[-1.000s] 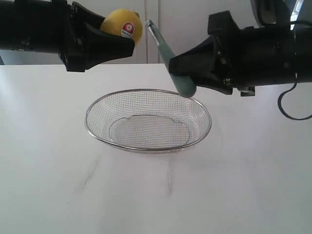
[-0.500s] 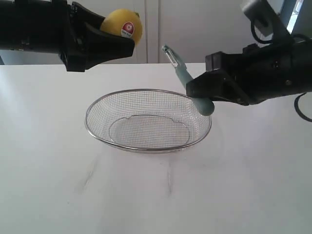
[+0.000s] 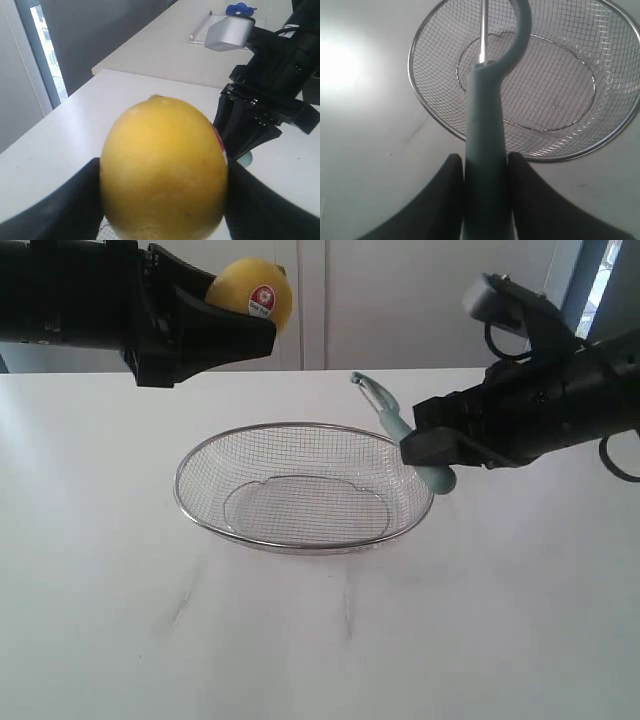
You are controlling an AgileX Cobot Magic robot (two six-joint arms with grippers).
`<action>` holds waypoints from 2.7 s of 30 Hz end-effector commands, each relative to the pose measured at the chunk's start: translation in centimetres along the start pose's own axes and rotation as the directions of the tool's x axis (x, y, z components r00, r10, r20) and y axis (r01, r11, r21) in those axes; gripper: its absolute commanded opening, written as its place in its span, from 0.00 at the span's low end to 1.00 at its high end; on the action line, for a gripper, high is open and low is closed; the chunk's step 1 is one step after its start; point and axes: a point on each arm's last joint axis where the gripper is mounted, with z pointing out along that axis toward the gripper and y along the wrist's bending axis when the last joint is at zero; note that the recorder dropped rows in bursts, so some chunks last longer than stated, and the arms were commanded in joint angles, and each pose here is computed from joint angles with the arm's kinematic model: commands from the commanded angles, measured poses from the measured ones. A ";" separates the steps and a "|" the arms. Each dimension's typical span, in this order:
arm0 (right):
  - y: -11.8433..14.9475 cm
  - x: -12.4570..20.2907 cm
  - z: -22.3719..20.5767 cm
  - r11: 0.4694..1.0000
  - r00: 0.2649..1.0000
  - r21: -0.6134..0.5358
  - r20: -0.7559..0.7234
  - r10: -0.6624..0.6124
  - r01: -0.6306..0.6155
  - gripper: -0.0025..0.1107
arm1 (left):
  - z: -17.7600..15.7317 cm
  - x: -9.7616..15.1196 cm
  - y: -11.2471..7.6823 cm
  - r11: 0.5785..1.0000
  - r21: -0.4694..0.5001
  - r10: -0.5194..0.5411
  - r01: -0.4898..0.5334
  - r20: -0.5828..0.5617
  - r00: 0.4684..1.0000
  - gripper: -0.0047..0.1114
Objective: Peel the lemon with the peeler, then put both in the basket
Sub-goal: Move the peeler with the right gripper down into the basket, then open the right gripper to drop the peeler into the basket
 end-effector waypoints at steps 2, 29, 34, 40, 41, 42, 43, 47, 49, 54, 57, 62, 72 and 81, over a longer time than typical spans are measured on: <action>-0.8 -0.9 0.5 0.999 0.999 0.037 -0.017 -0.031 0.031 0.02 | -0.2 -0.6 0.0 1.000 0.005 -0.019 0.018 0.038 0.999 0.04; -3.6 -4.0 3.9 0.986 0.986 0.109 -0.124 -0.114 0.127 0.02 | -0.2 -0.6 0.0 1.000 -0.003 -0.011 0.012 0.037 0.999 0.04; -4.4 -3.8 5.0 0.982 0.978 0.116 -0.161 -0.130 0.150 0.02 | -0.2 -0.6 0.0 1.000 -0.003 -0.011 0.012 0.037 0.999 0.04; -4.2 -3.3 6.8 0.963 0.951 0.083 -0.201 -0.236 0.257 0.02 | -0.2 -0.6 0.0 1.000 -0.003 -0.011 0.012 0.037 0.999 0.04; -4.0 -3.3 7.2 0.959 0.947 0.082 -0.201 -0.249 0.270 0.02 | -0.2 -0.6 0.0 1.000 -0.003 -0.011 0.012 0.037 0.999 0.04; -3.8 -3.3 7.5 0.957 0.946 0.085 -0.197 -0.257 0.278 0.02 | -0.2 -0.6 0.0 1.000 -0.003 -0.011 0.012 0.037 0.999 0.04; -3.7 -3.3 7.9 0.954 0.944 0.090 -0.193 -0.266 0.287 0.02 | -0.2 -0.6 0.0 1.000 -0.003 -0.011 0.012 0.037 0.999 0.04; -3.3 -3.4 9.1 0.936 0.935 0.113 -0.167 -0.312 0.332 0.02 | -0.2 -0.6 0.0 1.000 -0.003 -0.011 0.012 0.037 0.999 0.04; -3.3 -3.4 9.6 0.933 0.935 0.123 -0.160 -0.318 0.338 0.02 | -0.2 -0.6 0.0 1.000 -0.001 -0.012 0.012 0.037 0.999 0.04; -3.2 -3.2 10.9 0.920 0.925 0.132 -0.153 -0.348 0.368 0.02 | -0.2 -0.6 0.0 1.000 -0.001 -0.012 0.012 0.037 0.999 0.04; -3.4 -2.9 11.9 0.921 0.925 0.134 -0.163 -0.344 0.366 0.02 | -0.2 -0.6 0.0 1.000 -0.001 -0.012 0.012 0.037 0.999 0.04; -4.1 -2.4 13.1 0.920 0.926 0.150 -0.172 -0.337 0.362 0.02 | -0.2 -0.6 0.0 1.000 -0.001 -0.012 0.012 0.037 0.999 0.04; -4.5 -1.8 14.4 0.925 0.928 0.148 -0.191 -0.319 0.349 0.02 | -0.2 -0.6 0.0 1.000 -0.001 -0.012 0.012 0.037 0.999 0.04; -4.6 -1.9 14.4 0.925 0.931 0.160 -0.179 -0.317 0.345 0.08 | -0.2 -0.6 0.0 1.000 -0.001 -0.012 0.012 0.037 0.999 0.04</action>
